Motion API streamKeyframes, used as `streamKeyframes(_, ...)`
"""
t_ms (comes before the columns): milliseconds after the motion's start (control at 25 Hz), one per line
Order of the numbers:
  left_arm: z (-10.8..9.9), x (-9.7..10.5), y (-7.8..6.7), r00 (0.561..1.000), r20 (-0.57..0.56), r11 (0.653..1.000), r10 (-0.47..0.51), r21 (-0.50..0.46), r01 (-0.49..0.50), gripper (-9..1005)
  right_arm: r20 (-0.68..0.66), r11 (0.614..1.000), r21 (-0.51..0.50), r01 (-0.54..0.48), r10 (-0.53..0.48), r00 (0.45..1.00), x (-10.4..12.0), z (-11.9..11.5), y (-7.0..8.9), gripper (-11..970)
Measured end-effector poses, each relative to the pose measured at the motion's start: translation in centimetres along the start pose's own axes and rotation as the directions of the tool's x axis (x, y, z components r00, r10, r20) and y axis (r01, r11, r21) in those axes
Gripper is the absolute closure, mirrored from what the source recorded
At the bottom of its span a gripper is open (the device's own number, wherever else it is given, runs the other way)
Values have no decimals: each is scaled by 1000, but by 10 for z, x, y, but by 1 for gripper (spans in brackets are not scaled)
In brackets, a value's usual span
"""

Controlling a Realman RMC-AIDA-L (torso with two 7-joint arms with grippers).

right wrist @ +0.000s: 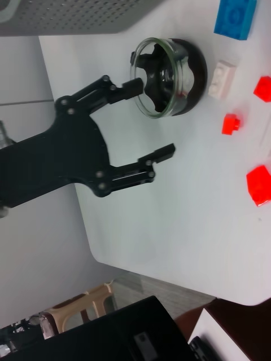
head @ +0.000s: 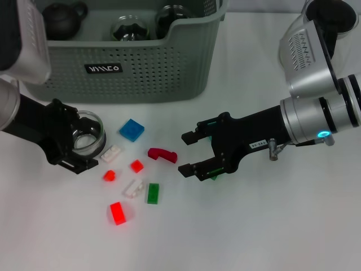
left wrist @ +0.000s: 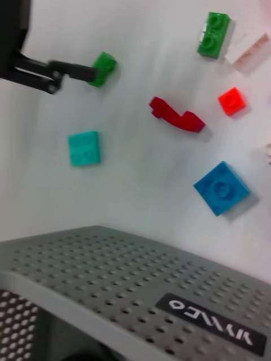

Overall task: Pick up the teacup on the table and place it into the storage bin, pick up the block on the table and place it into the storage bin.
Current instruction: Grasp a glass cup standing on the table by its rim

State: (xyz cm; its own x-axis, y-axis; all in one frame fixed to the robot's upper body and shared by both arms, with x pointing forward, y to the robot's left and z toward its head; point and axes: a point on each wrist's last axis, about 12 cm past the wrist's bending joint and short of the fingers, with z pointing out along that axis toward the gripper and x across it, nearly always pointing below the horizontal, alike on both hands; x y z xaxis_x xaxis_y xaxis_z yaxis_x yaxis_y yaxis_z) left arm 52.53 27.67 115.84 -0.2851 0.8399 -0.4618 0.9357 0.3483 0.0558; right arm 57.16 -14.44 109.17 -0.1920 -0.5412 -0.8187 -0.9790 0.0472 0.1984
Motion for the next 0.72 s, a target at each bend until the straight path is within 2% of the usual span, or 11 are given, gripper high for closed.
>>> streamKeyframes(320,18,1,5,995,-101,1000,8,-23,-11,164,4,1000,17,-10,10,1000,2,0,-1,199)
streamKeyframes(720,28,0,8,989,-145,999,14,-31,-18,169,5,999,26,-26,26,1000,4,0,-1,199)
